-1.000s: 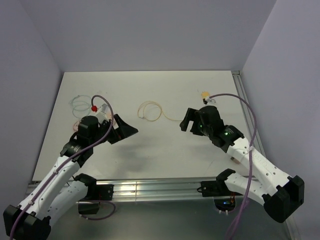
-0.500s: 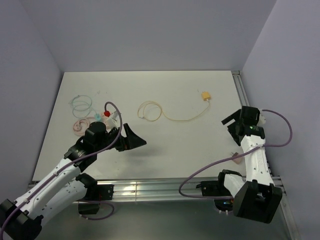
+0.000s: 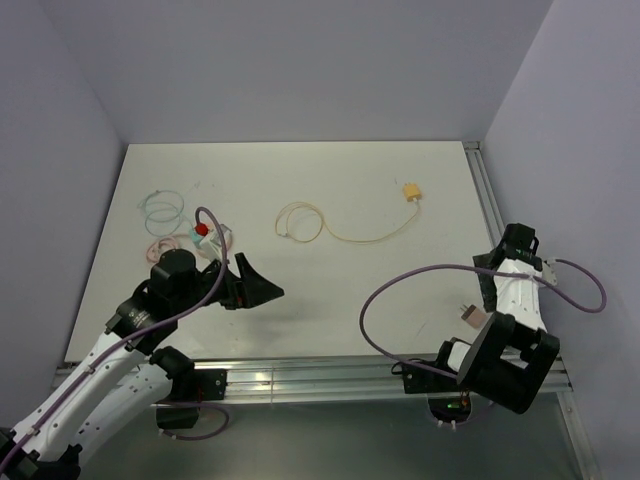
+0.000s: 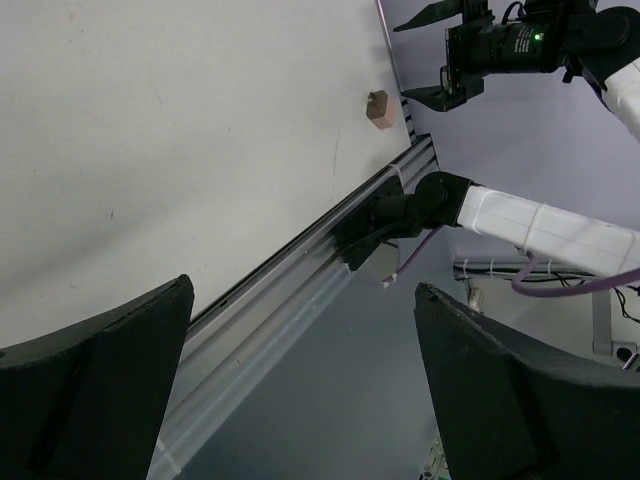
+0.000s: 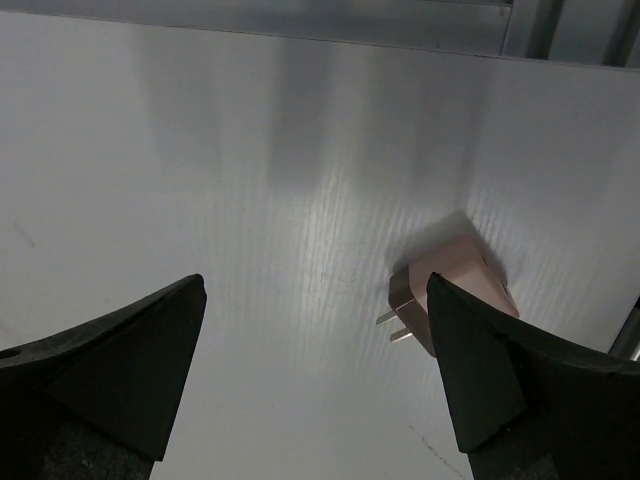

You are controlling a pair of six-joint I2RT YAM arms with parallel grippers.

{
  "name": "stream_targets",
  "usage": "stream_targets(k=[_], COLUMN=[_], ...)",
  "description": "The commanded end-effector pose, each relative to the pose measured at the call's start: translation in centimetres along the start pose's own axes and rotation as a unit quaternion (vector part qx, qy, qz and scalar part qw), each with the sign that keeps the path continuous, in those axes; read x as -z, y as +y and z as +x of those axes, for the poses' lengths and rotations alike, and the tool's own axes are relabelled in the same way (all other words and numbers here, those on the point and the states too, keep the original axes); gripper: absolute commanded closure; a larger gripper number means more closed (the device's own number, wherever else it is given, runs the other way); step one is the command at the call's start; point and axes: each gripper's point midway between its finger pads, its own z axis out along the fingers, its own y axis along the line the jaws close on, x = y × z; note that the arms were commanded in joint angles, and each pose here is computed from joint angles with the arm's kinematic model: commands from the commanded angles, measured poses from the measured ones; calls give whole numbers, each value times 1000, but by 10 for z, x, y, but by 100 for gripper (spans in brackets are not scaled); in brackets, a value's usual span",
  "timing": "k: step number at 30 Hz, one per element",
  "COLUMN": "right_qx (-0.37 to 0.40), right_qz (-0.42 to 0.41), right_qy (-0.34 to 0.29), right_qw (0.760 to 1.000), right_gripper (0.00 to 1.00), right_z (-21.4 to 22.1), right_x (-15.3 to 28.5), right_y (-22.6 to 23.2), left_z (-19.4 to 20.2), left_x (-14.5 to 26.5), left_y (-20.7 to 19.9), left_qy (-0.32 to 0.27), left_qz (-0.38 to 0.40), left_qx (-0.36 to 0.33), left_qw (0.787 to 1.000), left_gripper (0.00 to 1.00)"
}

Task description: Insert the plug

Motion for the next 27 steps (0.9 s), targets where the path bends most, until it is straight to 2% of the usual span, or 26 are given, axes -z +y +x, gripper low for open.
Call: stream_targets(k=[1, 9, 17, 23, 27], right_qx=[-47, -42, -1, 19, 20], right_qz=[27, 47, 64, 42, 7], right_qy=[-4, 16, -22, -3, -44], right_qw=[999, 998, 998, 999, 999], right_gripper=[2, 6, 8, 9, 9], right_z=[-6, 10, 0, 15, 17], right_x=[-4, -21, -23, -18, -5], right_y=[-3, -14, -30, -35, -29], left_z=[-5, -17, -14, -11, -7], left_x=[7, 8, 14, 8, 10], left_y=[-12, -16, -13, -7, -11], left_qy=[3, -15, -30, -15, -6], left_qz=[4, -20, -28, -42, -35], left_qx=[-6, 30, 67, 67, 57], left_qw=[1000, 999, 997, 997, 998], left_gripper=[3, 4, 5, 6, 6])
